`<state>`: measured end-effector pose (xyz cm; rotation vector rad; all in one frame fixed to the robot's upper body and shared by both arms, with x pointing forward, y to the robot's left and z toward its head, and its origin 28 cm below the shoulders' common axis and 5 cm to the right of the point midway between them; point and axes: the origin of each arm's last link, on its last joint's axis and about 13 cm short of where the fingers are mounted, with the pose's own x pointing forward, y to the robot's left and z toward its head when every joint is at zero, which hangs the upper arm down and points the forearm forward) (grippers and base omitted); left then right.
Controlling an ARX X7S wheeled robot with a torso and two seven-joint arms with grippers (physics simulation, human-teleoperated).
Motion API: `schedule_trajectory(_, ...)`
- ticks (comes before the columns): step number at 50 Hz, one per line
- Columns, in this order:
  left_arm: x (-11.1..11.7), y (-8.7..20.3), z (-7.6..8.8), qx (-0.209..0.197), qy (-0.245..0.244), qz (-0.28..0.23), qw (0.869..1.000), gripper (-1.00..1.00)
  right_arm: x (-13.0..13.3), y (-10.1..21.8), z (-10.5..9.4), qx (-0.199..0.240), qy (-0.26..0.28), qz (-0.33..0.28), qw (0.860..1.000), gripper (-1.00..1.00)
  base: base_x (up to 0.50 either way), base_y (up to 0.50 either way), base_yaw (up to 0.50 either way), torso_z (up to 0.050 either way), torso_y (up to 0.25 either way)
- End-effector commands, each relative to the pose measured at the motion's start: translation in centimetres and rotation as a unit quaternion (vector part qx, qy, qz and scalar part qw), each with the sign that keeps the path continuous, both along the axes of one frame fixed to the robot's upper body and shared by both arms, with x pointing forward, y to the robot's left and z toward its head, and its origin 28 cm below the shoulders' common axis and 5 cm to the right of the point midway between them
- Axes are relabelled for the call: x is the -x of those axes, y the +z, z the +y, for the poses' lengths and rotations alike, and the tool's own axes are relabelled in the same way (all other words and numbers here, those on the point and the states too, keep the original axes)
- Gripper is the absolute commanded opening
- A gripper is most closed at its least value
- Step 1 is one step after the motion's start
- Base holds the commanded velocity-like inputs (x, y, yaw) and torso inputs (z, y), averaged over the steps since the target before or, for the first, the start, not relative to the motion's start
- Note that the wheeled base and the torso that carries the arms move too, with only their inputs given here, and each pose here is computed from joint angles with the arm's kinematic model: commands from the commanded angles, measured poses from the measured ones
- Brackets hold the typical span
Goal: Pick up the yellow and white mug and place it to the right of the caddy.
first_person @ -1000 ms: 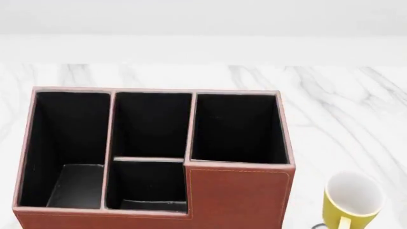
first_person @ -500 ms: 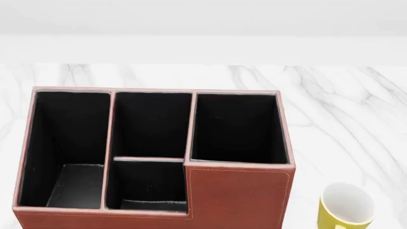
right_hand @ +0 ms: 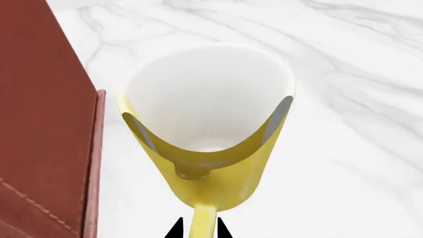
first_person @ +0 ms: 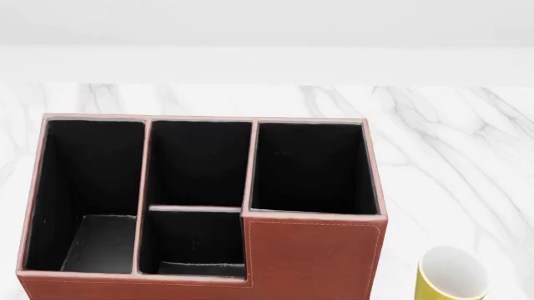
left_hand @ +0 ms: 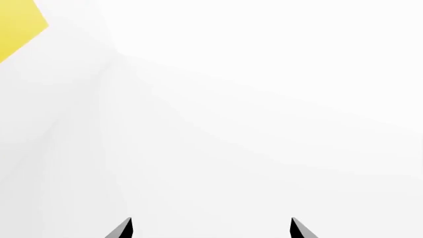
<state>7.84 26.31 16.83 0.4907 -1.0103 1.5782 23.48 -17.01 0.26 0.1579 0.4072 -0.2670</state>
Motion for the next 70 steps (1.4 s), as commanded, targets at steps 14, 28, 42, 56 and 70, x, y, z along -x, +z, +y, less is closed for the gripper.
schedule_trajectory(14, -0.03, 0.0, -0.01, 0.0, 0.0, 0.0, 1.0, 1.0, -0.39, -0.1, 0.11, 0.007, 0.005, -0.006, 1.0, -1.0, 0.0, 0.0, 0.0, 0.001, 0.001)
schedule_trajectory(28, -0.05, 0.01, 0.01, 0.001, 0.0, 0.0, 1.0, 1.0, -0.41, -0.15, 0.06, 0.012, -0.003, -0.004, 1.0, 1.0, 0.0, 0.0, 0.0, 0.0, 0.0)
schedule_trajectory(42, 0.01, 0.01, 0.05, 0.001, 0.0, 0.0, 1.0, 1.0, -0.39, -0.09, -0.01, 0.011, -0.004, -0.003, 1.0, 1.0, 0.0, 0.0, 0.0, 0.0, 0.0)
schedule_trajectory(56, 0.0, 0.0, 0.04, 0.001, 0.0, 0.001, 1.0, 1.0, -0.1, 0.23, 0.03, 0.013, -0.009, -0.007, 1.0, 1.0, 0.0, 0.0, 0.0, 0.0, 0.0)
schedule_trajectory(70, -0.1, 0.03, 0.01, 0.002, -0.001, 0.001, 1.0, 1.0, 0.09, 0.44, 0.08, 0.013, -0.01, -0.009, 1.0, 1.0, 0.0, 0.0, 0.0, 0.0, 0.0)
